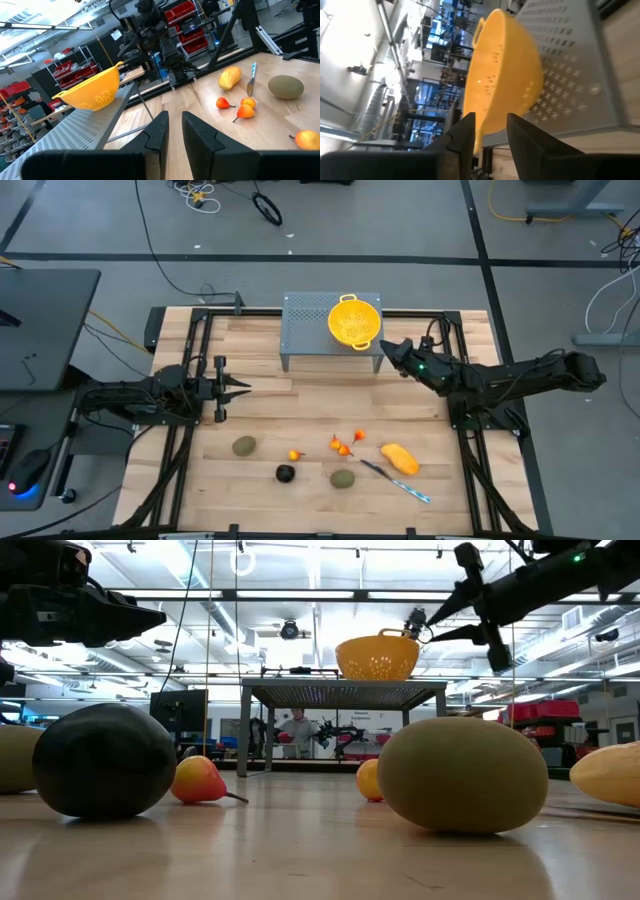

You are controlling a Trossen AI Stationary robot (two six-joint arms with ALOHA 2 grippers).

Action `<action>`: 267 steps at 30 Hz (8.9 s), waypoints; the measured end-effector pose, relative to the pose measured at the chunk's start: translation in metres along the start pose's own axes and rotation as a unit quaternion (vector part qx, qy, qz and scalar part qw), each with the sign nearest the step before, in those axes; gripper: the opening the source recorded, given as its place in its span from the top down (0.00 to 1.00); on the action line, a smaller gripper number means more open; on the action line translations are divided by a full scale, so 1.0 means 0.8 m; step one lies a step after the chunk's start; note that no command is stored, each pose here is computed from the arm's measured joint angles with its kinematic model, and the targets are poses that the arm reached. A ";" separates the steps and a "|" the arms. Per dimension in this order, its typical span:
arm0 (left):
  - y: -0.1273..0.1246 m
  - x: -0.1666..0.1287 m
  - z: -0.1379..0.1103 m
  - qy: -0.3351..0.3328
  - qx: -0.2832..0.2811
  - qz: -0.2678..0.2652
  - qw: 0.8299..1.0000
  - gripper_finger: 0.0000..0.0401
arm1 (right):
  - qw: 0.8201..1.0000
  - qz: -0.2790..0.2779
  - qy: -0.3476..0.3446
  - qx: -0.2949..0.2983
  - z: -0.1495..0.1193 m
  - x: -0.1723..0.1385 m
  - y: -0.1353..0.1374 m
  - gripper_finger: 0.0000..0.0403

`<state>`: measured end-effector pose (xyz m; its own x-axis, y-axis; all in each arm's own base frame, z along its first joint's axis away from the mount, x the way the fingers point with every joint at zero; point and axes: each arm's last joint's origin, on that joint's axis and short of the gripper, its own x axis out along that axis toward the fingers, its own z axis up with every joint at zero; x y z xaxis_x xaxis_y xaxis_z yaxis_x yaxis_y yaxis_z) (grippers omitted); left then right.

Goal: Pick & Place Fruit
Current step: Put the yellow strainer bowl on the shelf, then put the peach into the yellow strainer bowl on the shelf

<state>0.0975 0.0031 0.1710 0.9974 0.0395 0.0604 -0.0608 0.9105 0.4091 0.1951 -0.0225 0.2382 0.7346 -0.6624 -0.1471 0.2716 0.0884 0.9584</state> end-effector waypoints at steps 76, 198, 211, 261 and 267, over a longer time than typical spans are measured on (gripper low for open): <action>0.000 0.000 0.000 0.000 0.000 0.000 1.000 0.84 | 0.999 -0.029 0.014 -0.010 0.020 0.066 -0.029 0.99; 0.000 0.000 0.000 0.001 0.000 0.001 1.000 0.84 | 0.588 0.145 0.570 -0.555 -0.113 -0.063 0.072 0.79; 0.000 0.000 0.000 0.000 0.000 0.002 1.000 0.84 | 0.593 0.128 0.541 -0.582 -0.110 -0.058 0.071 0.53; 0.000 0.000 0.000 0.001 0.000 0.001 1.000 0.84 | 0.415 0.103 0.595 -0.680 -0.194 0.004 0.038 0.43; 0.000 0.000 0.000 0.001 0.000 0.001 1.000 0.84 | 0.401 0.075 0.609 -0.680 -0.206 0.017 0.016 0.43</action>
<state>0.0975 0.0032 0.1709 0.9973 0.0427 0.0600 -0.0636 0.9102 0.4092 0.3109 0.0926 0.2081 0.3405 0.2086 -0.9168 -0.3532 0.9321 0.0809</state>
